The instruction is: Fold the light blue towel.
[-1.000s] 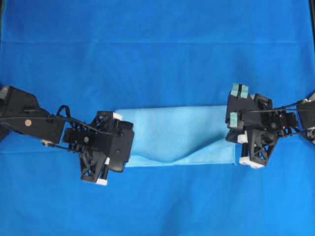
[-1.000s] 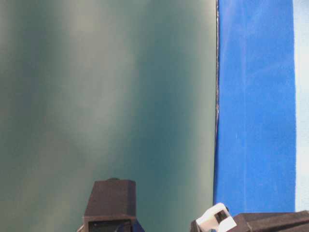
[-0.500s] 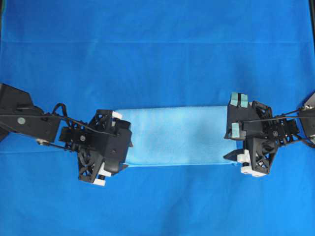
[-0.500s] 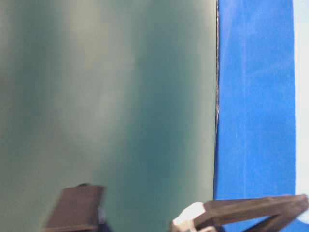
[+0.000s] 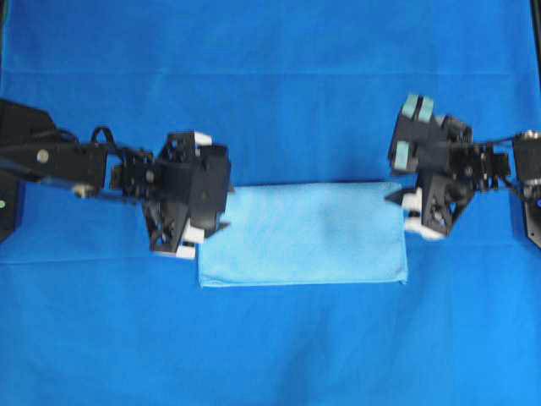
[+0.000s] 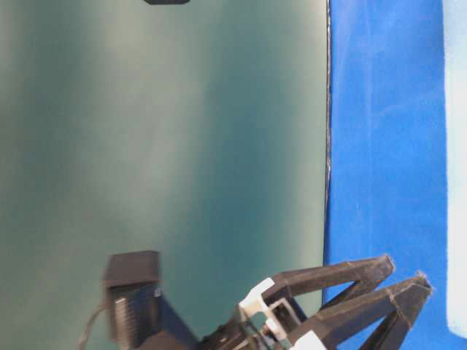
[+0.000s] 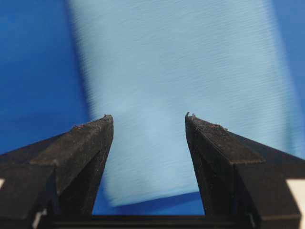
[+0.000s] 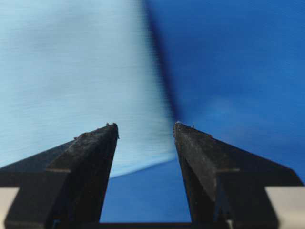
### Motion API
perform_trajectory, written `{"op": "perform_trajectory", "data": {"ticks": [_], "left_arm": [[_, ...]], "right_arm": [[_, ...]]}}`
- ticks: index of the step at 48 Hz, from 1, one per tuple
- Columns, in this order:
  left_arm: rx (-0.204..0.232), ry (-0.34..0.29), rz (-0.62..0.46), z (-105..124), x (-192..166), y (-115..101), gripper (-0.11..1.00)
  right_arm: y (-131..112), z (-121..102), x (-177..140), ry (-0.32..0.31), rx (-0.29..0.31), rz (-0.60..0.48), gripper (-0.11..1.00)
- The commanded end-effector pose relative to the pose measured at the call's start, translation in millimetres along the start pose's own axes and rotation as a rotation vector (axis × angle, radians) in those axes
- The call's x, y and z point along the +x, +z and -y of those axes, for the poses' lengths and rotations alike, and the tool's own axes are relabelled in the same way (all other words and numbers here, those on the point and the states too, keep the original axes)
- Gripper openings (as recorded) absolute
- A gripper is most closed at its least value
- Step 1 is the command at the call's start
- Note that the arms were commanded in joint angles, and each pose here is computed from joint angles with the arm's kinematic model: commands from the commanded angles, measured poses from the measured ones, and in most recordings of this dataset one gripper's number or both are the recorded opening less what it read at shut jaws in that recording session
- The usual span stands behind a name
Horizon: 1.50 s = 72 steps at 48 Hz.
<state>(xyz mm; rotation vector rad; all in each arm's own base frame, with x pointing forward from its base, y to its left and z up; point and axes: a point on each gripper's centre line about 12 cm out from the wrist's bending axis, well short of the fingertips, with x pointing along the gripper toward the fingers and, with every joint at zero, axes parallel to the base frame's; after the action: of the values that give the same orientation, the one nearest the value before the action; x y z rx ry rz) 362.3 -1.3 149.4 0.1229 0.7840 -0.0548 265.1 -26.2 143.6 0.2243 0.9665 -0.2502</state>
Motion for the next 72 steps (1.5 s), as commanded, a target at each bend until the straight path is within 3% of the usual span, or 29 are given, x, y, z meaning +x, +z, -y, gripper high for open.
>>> {"op": "perform_trajectory", "data": {"ticks": [1,24,40,45,52,54,64,72], "left_arm": [[-0.019,0.026,0.011,-12,0,-3,0.60],[-0.042,0.049,-0.050,-23,23,-37,0.59],[-0.051,0.042,-0.114,-24,31,-47,0.56],[-0.051,0.029,-0.163,-21,31,-50,0.45],[-0.052,0.018,-0.223,-21,32,-51,0.09],[-0.054,0.017,-0.228,-21,32,-50,0.02],[-0.063,0.018,-0.226,-22,30,-46,0.02],[-0.079,0.022,-0.194,-24,11,-20,0.02]], "right_arm": [[3,7,1,-0.016,0.006,0.010,0.56],[-11,13,42,-0.019,0.000,-0.054,0.56],[-14,14,44,-0.024,-0.003,-0.071,0.55],[-14,12,44,-0.021,-0.012,-0.073,0.42],[-15,8,43,-0.012,-0.030,-0.070,0.03],[-15,8,43,-0.011,-0.031,-0.070,0.01],[-14,7,40,-0.011,-0.014,-0.062,0.01],[-2,7,17,-0.018,-0.005,-0.021,0.01]]}}
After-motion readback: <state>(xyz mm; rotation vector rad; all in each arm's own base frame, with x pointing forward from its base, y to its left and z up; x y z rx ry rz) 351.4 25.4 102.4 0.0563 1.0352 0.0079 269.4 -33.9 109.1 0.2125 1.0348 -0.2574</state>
